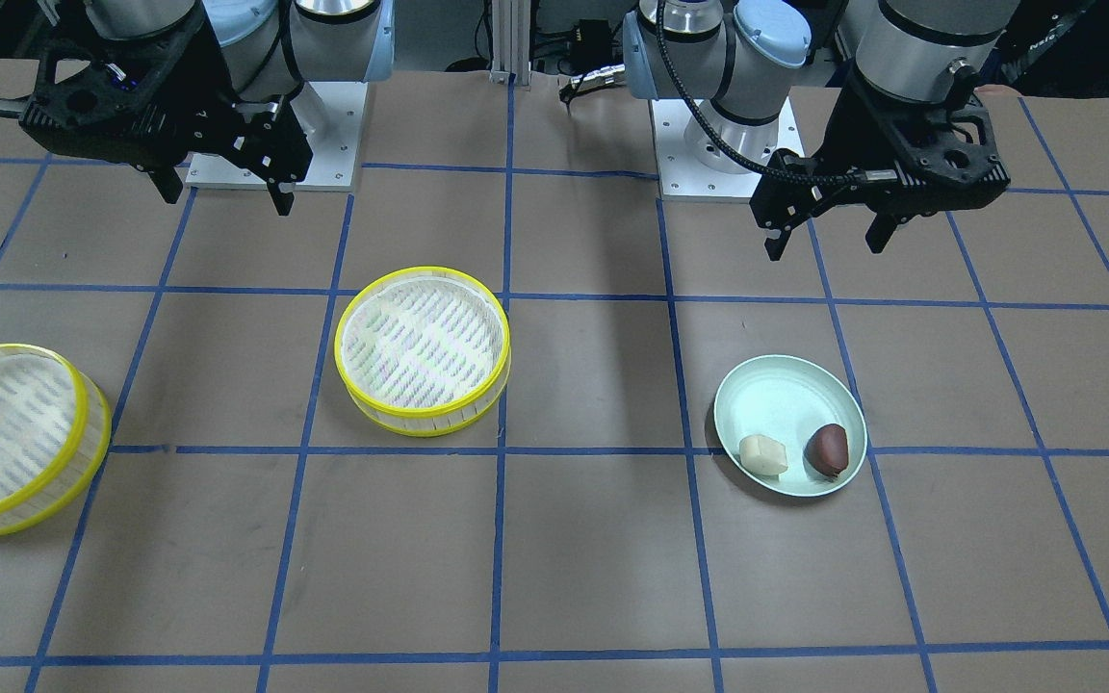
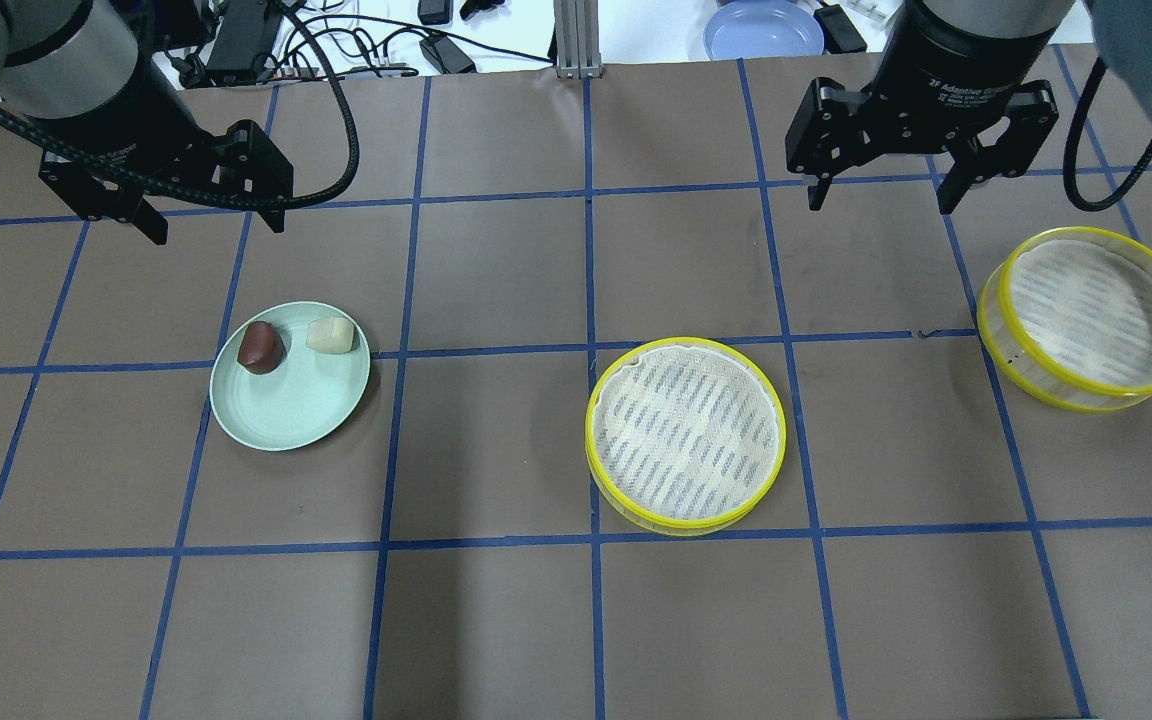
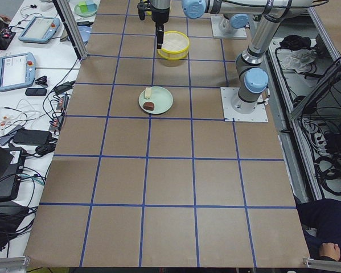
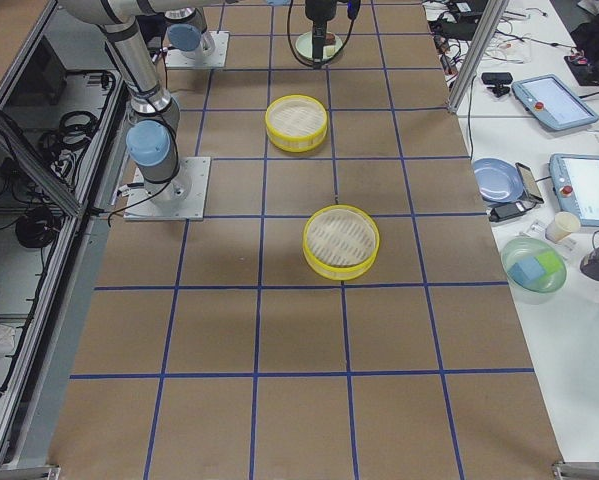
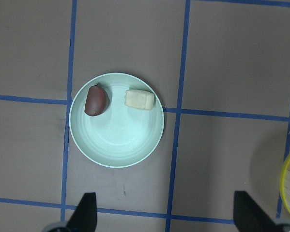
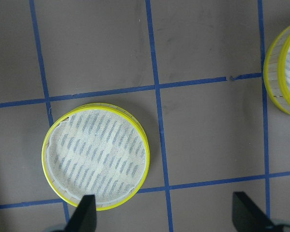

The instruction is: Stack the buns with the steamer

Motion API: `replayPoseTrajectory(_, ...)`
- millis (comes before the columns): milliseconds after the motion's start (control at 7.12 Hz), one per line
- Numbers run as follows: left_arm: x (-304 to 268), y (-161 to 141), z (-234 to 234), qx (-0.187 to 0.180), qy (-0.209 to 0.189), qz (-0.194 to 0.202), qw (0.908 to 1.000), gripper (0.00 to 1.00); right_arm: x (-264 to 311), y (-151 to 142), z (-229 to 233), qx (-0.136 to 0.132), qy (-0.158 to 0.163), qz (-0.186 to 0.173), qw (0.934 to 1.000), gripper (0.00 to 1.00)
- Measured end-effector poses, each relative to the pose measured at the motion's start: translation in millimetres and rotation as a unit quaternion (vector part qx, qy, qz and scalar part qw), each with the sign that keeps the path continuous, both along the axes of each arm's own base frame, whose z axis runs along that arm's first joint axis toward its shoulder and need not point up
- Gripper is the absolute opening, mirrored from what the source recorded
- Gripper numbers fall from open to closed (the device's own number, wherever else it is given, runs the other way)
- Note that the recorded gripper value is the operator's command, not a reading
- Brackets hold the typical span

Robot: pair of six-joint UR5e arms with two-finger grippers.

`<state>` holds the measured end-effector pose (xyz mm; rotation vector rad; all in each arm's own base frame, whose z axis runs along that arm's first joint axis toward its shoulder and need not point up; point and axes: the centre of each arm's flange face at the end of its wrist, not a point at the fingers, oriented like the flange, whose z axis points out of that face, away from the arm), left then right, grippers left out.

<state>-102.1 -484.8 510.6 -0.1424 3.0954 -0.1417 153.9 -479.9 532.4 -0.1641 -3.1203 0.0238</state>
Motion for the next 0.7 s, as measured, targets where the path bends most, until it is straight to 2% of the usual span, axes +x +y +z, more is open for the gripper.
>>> replayPoseTrajectory(702, 0.2, 3.4, 1.2, 0.003, 0.000, 0.000, 1.0000, 1.00, -0.2, 0.7, -0.7, 0.002, 0.001, 0.000, 1.0000, 1.00)
